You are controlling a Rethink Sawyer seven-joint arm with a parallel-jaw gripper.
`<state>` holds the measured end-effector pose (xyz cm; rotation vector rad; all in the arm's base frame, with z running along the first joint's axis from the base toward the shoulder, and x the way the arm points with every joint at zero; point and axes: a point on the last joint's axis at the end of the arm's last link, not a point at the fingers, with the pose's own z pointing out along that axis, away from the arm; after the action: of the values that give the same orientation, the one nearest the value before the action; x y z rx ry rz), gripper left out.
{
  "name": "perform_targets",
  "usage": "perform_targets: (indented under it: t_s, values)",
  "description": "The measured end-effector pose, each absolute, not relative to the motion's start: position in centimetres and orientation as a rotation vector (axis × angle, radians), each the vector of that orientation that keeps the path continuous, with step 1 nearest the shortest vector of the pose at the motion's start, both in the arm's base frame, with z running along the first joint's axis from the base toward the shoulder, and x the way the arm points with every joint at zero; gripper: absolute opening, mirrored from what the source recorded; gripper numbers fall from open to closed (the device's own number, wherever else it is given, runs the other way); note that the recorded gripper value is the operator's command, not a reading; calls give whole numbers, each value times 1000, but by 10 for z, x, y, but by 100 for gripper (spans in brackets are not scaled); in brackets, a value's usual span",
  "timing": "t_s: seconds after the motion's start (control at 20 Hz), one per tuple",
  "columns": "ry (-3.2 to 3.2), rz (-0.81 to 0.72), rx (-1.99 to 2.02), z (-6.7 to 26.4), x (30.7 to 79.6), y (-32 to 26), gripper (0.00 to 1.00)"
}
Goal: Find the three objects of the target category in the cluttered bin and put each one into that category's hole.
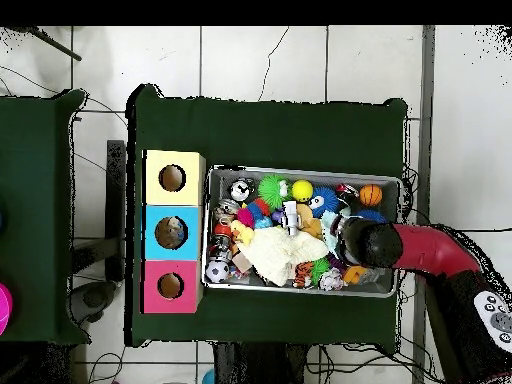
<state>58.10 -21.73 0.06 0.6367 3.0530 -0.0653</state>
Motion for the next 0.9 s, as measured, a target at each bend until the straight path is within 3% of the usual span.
perform_targets:
  t_s: [0.5,0.9]
  values:
    - [3023,-15,548,33,627,-147,0]
    - [3031,52,400,40,651,-48,0]
